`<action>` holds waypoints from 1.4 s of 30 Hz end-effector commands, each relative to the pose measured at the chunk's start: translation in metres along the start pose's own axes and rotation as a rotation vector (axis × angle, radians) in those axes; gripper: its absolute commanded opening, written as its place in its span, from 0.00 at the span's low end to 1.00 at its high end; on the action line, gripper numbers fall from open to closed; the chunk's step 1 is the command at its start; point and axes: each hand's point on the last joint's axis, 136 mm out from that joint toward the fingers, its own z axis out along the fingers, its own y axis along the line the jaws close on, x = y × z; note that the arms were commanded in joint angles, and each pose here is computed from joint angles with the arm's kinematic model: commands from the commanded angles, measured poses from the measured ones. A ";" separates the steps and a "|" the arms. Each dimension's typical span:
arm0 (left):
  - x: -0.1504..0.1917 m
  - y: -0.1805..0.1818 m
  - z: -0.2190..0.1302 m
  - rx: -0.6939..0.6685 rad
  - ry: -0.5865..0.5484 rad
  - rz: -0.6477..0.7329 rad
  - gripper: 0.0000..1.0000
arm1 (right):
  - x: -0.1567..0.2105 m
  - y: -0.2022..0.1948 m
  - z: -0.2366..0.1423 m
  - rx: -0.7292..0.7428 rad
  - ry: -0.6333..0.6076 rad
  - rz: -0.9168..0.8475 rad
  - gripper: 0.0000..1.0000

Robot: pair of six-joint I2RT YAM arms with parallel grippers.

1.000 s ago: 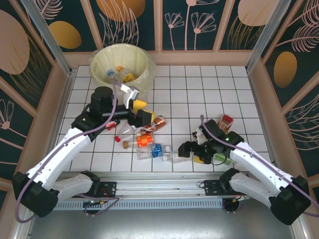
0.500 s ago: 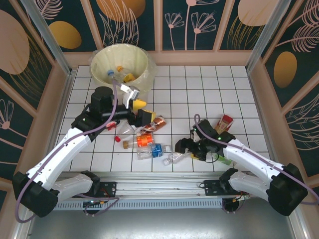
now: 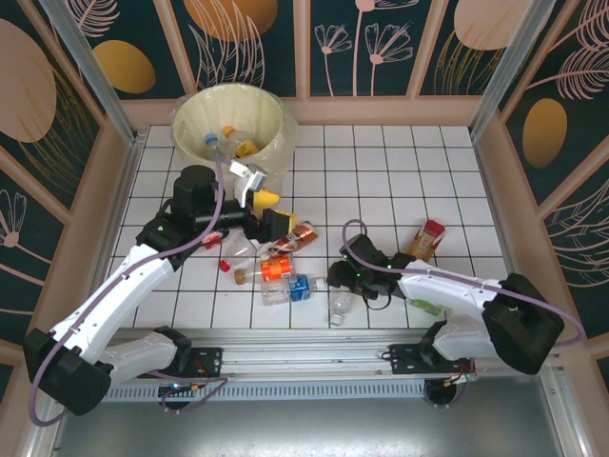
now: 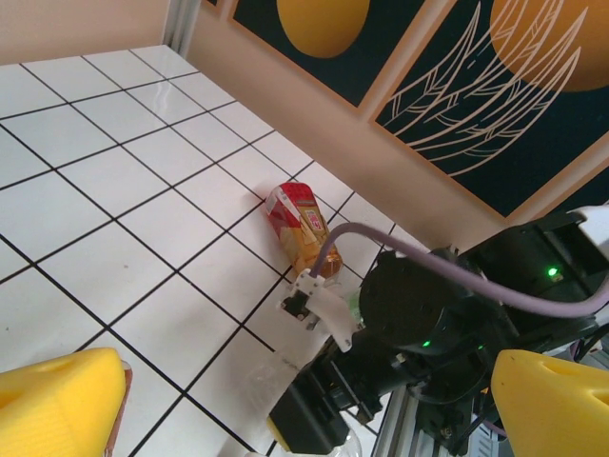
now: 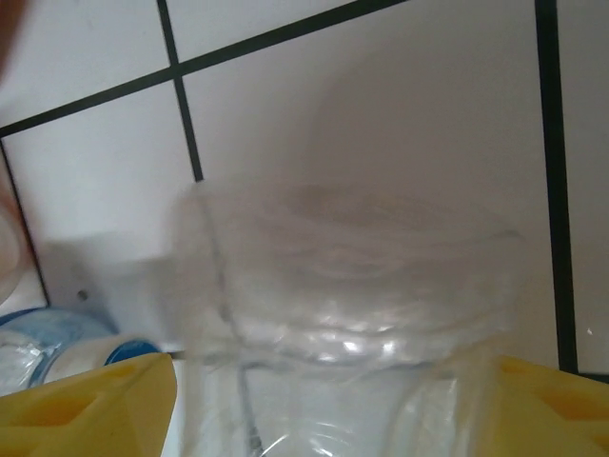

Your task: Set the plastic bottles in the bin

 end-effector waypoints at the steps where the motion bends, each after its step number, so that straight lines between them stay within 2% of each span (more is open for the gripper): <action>1: -0.002 -0.002 0.001 0.009 -0.009 0.031 0.99 | -0.030 0.018 0.001 -0.020 -0.139 -0.002 0.72; 5: -0.002 -0.003 0.002 0.017 -0.010 0.031 0.99 | -0.045 0.028 0.002 -0.035 -0.196 -0.045 0.60; 10: 0.000 0.001 0.006 0.024 -0.028 0.016 0.99 | -0.071 0.042 -0.011 -0.082 -0.290 -0.108 0.56; 17: 0.001 0.007 0.020 0.030 -0.077 -0.050 0.99 | -0.128 0.067 -0.075 -0.229 -0.472 -0.177 0.55; 21: 0.008 0.013 0.035 0.006 -0.058 -0.081 0.99 | -0.153 0.076 -0.115 -0.324 -0.557 -0.212 0.54; 26: 0.013 0.006 0.059 0.023 -0.048 -0.112 0.96 | -0.164 0.103 -0.165 -0.469 -0.622 -0.304 0.55; 27: 0.014 0.004 0.064 0.030 -0.049 -0.101 0.93 | -0.164 0.108 -0.172 -0.491 -0.629 -0.320 0.55; 31: 0.012 -0.004 0.088 0.033 -0.062 -0.071 0.92 | -0.163 0.127 -0.202 -0.583 -0.657 -0.368 0.56; 34: 0.020 -0.002 0.107 0.042 -0.044 -0.089 0.89 | -0.162 0.136 -0.216 -0.634 -0.671 -0.377 0.55; 37: 0.010 -0.007 0.122 0.060 -0.056 -0.079 0.89 | -0.159 0.144 -0.225 -0.691 -0.671 -0.384 0.56; 42: -0.003 -0.014 0.128 0.098 -0.126 -0.082 0.85 | -0.156 0.147 -0.234 -0.733 -0.679 -0.378 0.56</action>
